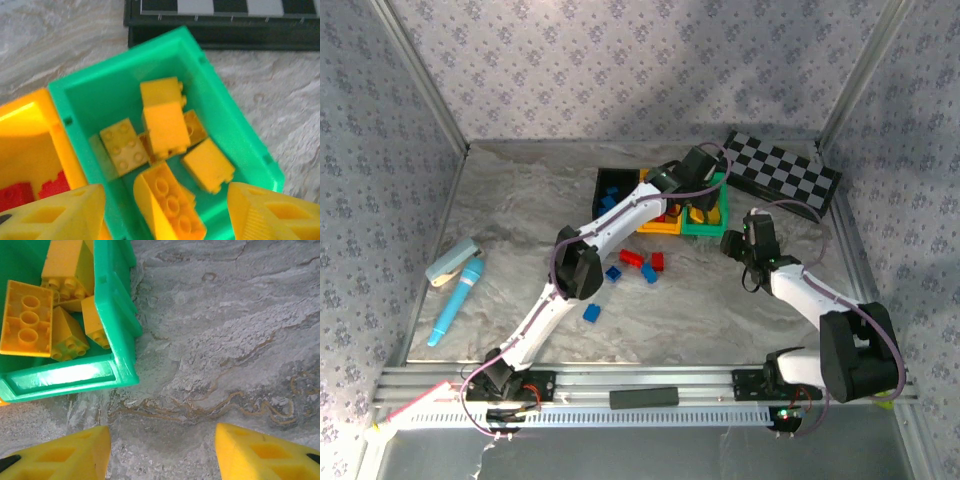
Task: Sort the legos into containers by color
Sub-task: Place the lego in the container, then pick up the lego from the center of the table.
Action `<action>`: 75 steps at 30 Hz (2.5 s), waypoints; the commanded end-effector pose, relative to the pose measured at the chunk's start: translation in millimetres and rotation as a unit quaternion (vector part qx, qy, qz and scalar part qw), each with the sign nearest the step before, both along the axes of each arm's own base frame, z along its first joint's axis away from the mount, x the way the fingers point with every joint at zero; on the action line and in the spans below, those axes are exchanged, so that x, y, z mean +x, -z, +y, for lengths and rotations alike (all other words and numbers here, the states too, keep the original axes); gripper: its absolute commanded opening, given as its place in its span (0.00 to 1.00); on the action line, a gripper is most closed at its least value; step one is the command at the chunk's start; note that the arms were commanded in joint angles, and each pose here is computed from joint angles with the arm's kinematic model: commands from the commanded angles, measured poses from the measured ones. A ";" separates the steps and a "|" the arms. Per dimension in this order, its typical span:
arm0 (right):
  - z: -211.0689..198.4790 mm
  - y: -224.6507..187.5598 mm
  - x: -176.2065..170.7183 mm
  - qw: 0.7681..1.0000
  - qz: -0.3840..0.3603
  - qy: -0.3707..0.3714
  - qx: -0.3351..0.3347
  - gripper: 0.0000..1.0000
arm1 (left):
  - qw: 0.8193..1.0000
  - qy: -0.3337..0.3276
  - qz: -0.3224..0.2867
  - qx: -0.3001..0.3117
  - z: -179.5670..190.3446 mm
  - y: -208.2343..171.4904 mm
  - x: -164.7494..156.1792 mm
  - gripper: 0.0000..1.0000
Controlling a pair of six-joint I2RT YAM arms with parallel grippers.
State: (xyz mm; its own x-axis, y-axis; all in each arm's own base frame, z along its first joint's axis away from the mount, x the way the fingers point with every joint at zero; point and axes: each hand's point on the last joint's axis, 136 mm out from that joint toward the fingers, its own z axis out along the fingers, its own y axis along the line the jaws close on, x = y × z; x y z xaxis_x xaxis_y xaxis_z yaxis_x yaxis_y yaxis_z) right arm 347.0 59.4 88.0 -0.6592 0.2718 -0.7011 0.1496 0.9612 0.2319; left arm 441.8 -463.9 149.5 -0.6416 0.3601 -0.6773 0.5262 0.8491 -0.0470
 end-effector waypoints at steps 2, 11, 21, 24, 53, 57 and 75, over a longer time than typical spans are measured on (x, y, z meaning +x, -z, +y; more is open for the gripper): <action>6.5 -7.9 11.8 1.000 -0.006 -0.005 0.018 0.59 | 0.998 0.002 -0.064 0.015 18.1 -62.2 -28.8 0.65; 13.7 -2.7 10.8 0.999 0.006 -0.018 0.034 0.59 | 0.998 -0.059 -0.020 -0.021 110.3 -12.8 -106.9 0.65; 31.1 4.5 9.0 0.998 0.019 -0.040 0.054 0.59 | 0.994 -0.041 0.088 -0.047 147.2 38.1 -174.0 0.64; 32.3 6.0 8.6 0.998 0.023 -0.042 0.048 0.59 | 0.992 -0.037 0.108 -0.050 142.0 42.4 -178.0 0.65; 29.8 -0.7 2.7 0.998 0.016 -0.041 0.039 0.59 | 0.979 -0.095 0.167 0.072 130.2 77.9 -185.2 0.65; 29.1 -1.1 2.8 0.998 0.016 -0.040 0.038 0.59 | 0.976 -0.095 0.178 0.077 126.3 83.0 -185.5 0.64; 30.6 -3.0 2.1 0.998 0.013 -0.043 0.036 0.59 | 0.966 -0.091 0.186 0.156 134.2 107.1 -181.7 0.58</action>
State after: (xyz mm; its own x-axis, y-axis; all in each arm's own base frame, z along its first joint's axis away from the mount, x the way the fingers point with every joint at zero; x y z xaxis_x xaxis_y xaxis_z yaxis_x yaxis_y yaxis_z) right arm 346.6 89.8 81.4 -0.7149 0.2641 -0.6474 0.0764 0.9499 0.3032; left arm 260.5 -336.4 42.7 -0.8976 0.3450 -0.2743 0.3526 0.9355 0.0230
